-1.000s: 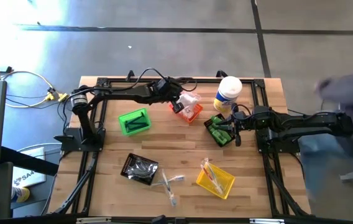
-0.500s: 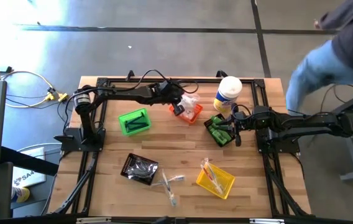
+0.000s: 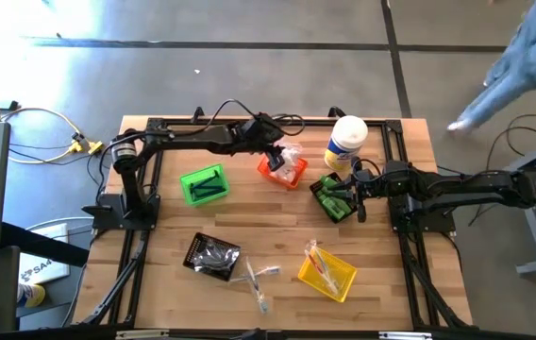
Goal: Pick & Place Travel size toiletries
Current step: Put the dark blue toothbrush into the yellow bin
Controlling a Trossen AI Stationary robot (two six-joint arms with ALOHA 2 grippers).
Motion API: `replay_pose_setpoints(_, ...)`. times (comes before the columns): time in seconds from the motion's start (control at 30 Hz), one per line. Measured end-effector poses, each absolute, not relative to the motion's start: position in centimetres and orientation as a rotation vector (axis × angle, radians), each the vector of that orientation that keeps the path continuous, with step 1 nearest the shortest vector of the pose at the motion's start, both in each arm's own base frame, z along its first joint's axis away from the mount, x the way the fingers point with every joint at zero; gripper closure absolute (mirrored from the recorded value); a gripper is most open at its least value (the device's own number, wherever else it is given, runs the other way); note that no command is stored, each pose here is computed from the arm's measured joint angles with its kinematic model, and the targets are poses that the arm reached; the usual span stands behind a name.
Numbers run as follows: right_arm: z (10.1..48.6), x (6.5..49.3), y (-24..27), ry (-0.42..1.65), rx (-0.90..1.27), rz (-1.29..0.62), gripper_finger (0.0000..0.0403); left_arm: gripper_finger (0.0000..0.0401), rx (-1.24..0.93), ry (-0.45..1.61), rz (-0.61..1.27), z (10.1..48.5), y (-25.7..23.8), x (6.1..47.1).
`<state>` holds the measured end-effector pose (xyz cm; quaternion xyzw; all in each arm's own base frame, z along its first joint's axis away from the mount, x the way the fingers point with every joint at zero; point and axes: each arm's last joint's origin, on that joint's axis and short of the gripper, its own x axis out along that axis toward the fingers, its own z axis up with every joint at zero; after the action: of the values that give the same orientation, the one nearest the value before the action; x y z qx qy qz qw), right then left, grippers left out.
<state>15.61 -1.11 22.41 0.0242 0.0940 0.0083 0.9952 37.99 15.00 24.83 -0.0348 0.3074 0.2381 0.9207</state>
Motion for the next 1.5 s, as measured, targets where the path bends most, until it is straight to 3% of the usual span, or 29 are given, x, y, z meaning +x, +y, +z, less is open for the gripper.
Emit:
replay_pose_setpoints(0.2, 22.4, 15.6, -1.1, 0.188, 0.049, 0.017, 0.0342, 0.0199, -0.149, 0.678, 0.512, 27.1, 15.0, 38.0)
replay_pose_setpoints(0.37, 22.4, 15.6, -1.1, 0.189, 0.049, 0.02, 0.0342, 0.0196, -0.271, 0.779, 0.485, 28.2, 14.3, 37.6)
replay_pose_setpoints(0.6, 22.4, 15.6, -1.1, 0.189, 0.05, 0.02, 0.0342, 0.02, -0.231, 0.842, 0.366, 28.2, 10.5, 38.3)
replay_pose_setpoints(0.77, 22.4, 15.6, -0.9, 0.189, 0.058, 0.079, 0.0342, 0.0241, -0.178, 0.809, 0.285, 27.8, 7.5, 39.3)
replay_pose_setpoints(1.03, 22.4, 15.6, -0.8, 0.189, 0.062, 0.119, 0.0342, 0.0341, -0.131, 0.543, 0.177, 26.6, 3.6, 41.1)
replay_pose_setpoints(1.2, 22.3, 15.6, -0.8, 0.202, 0.064, 0.124, 0.0342, 0.0389, -0.127, 0.534, 0.129, 24.5, 1.4, 40.9)
replay_pose_setpoints(1.5, 22.2, 15.6, -0.8, 0.211, 0.088, 0.122, 0.0342, 0.0396, -0.151, 0.695, 0.047, 21.5, -3.6, 39.3)
